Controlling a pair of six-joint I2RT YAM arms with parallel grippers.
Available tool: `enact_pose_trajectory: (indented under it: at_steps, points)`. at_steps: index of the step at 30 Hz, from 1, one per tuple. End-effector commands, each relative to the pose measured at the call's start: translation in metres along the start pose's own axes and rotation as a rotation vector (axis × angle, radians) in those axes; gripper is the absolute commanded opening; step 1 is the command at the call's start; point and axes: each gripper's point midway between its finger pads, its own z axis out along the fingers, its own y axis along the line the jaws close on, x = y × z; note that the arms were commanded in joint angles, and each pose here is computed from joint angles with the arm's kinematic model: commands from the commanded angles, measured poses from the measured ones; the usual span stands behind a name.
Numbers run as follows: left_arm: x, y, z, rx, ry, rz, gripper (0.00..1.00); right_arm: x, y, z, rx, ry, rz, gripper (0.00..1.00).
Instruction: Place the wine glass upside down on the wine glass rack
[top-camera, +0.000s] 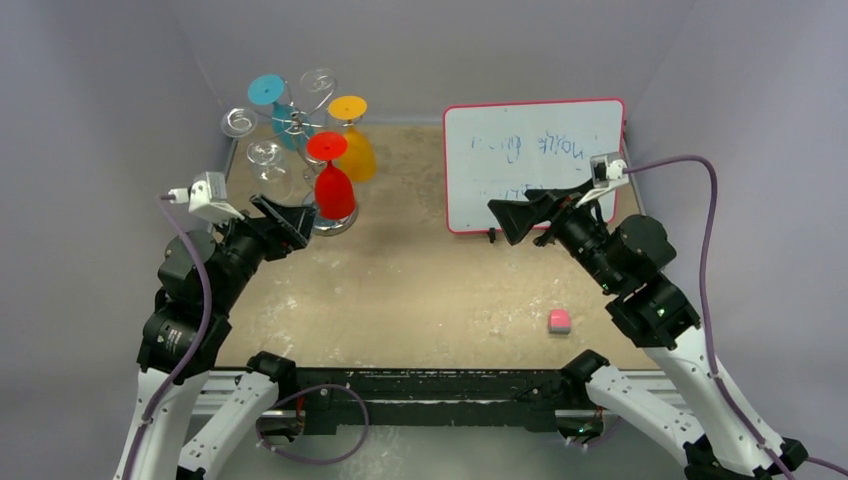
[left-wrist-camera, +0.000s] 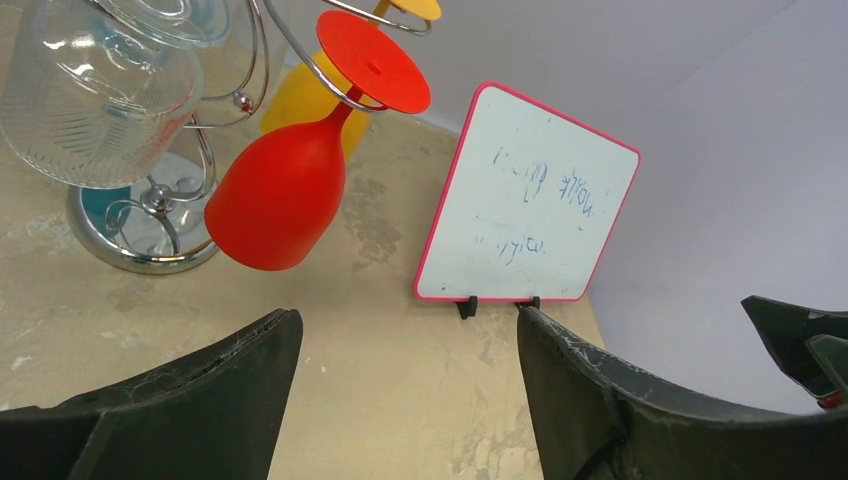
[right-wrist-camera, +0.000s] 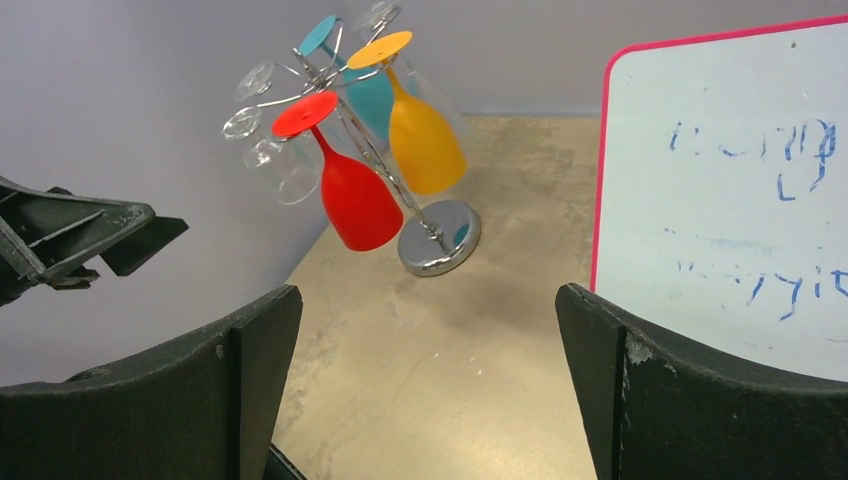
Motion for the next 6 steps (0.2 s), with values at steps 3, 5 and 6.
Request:
enact_pose_trajectory:
  at_steps: [3,5,6]
  points:
    - [-0.0101,-0.0036,0.0004,0.009,-0.049,-0.023,0.79,-0.0147,0.0081,-0.0015,-0.023,-0.046,0.012,1.0]
    - [-0.0075,-0.0031,0.0007,0.007,-0.036,-0.019,0.79,-0.0125,0.0076,-0.0018,-0.022,-0.037,0.012,1.0]
    - [-0.0068,-0.003,0.0005,0.008,-0.033,-0.019,0.79,-0.0118,0.0076,-0.0021,-0.022,-0.034,0.012,1.0]
